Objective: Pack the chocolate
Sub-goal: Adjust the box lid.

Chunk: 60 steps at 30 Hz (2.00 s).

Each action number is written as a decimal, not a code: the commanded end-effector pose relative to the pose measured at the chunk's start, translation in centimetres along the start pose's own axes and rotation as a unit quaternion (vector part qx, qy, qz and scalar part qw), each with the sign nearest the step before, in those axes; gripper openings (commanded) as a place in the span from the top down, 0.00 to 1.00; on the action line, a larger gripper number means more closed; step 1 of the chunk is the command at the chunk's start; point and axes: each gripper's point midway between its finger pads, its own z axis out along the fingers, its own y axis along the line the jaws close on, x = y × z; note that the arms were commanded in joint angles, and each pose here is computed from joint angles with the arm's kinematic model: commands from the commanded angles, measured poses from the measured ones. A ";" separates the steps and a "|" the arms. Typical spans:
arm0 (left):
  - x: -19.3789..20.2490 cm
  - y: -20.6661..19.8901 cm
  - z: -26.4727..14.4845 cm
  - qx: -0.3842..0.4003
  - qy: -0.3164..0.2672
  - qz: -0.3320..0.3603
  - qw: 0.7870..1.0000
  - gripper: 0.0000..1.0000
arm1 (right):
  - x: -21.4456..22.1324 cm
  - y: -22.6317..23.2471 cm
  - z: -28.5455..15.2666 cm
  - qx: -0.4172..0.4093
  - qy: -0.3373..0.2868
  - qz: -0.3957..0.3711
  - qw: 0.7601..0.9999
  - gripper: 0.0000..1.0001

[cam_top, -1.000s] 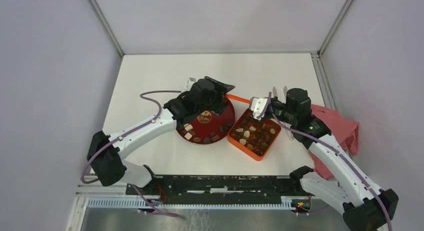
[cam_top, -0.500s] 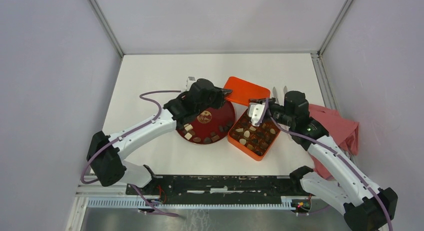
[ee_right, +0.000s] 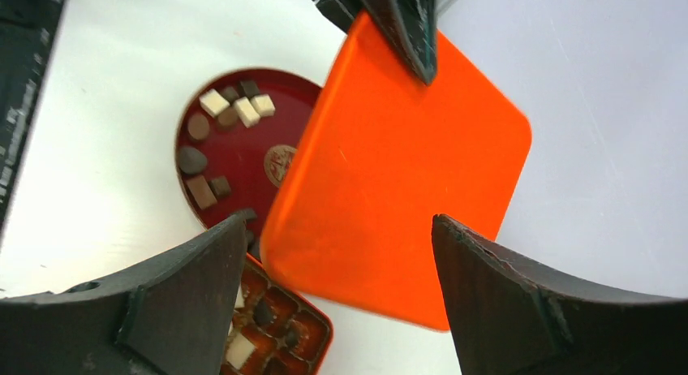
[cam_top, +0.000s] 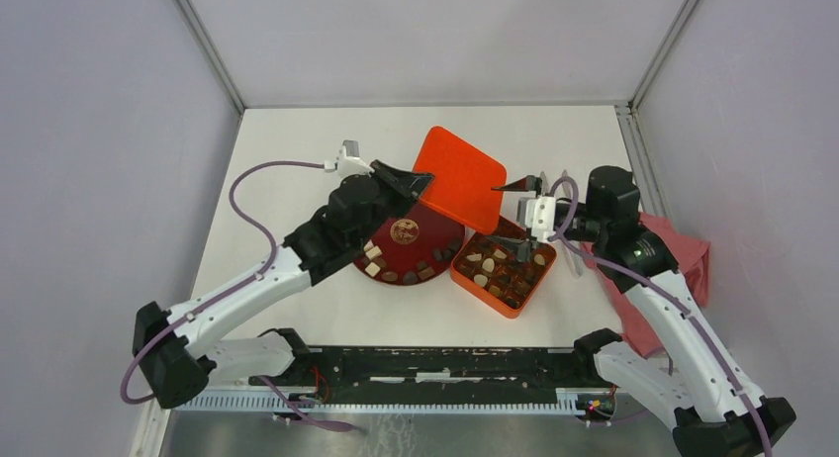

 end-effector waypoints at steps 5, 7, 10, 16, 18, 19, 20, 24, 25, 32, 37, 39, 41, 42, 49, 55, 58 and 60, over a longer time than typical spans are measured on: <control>-2.6 -3.5 -7.3 0.191 -0.045 0.188 0.962 0.98 | -4.4 -1.3 -1.2 0.003 -0.090 0.158 0.983 0.11; -2.4 -3.1 -8.2 0.207 -0.042 0.203 0.956 0.98 | -4.9 -1.6 -1.2 0.003 -0.093 0.198 0.976 0.11; -1.6 -3.7 -9.4 0.263 -0.035 0.219 0.939 0.98 | -5.5 -2.1 -1.2 0.016 -0.098 0.264 0.959 0.11; -2.5 -3.7 -9.9 0.326 -0.034 0.193 0.925 0.98 | -2.5 -3.4 -2.1 0.086 -0.148 0.494 0.853 0.16; -3.5 -3.1 -9.3 0.349 -0.018 0.151 0.925 0.98 | -1.2 -3.0 -2.7 0.090 -0.180 0.532 0.822 0.19; -4.2 -2.7 -9.1 0.362 -0.016 0.129 0.923 0.98 | -0.5 -2.9 -3.2 0.103 -0.191 0.536 0.816 0.19; -4.7 -2.4 -8.9 0.374 -0.008 0.106 0.921 0.98 | 0.7 -2.5 -3.4 0.117 -0.190 0.545 0.808 0.20; -4.7 -3.1 -8.2 0.419 0.019 0.088 0.904 0.98 | 2.8 -0.5 -3.6 0.127 -0.182 0.537 0.814 0.26; -4.6 -3.3 -8.0 0.427 0.025 0.081 0.900 0.98 | 2.8 -0.1 -3.6 0.123 -0.188 0.531 0.817 0.26; -3.5 -4.6 -6.3 0.479 0.060 0.037 0.875 0.98 | 4.5 -0.3 -3.3 0.146 -0.208 0.554 0.793 0.28; -1.7 -4.4 -4.1 0.488 0.085 0.017 0.869 0.98 | 2.5 -0.7 -2.9 0.118 -0.241 0.548 0.792 0.30; -1.3 -4.2 -3.3 0.483 0.085 0.015 0.871 0.98 | 1.8 -0.5 -2.8 0.104 -0.248 0.541 0.797 0.30; -1.0 -4.0 -2.7 0.480 0.087 0.013 0.873 0.98 | 1.5 -0.3 -2.6 0.097 -0.251 0.539 0.798 0.31; -0.7 -4.1 -2.4 0.480 0.091 0.012 0.873 0.98 | 1.6 -0.3 -2.4 0.098 -0.250 0.546 0.794 0.32; 0.4 -4.9 -1.9 0.486 0.100 0.001 0.868 0.98 | 2.3 -1.1 -1.9 0.101 -0.248 0.609 0.747 0.41; 3.0 -5.0 -1.5 0.464 0.105 0.022 0.879 0.90 | 2.0 -2.0 -2.6 0.109 -0.277 0.634 0.714 0.71; 3.2 -4.3 -1.4 0.448 0.092 0.026 0.889 0.83 | 1.9 -1.9 -3.3 0.112 -0.282 0.645 0.701 0.96; 2.9 -3.7 -1.5 0.435 0.076 0.028 0.897 0.63 | 2.0 -1.7 -3.9 0.114 -0.285 0.655 0.691 1.00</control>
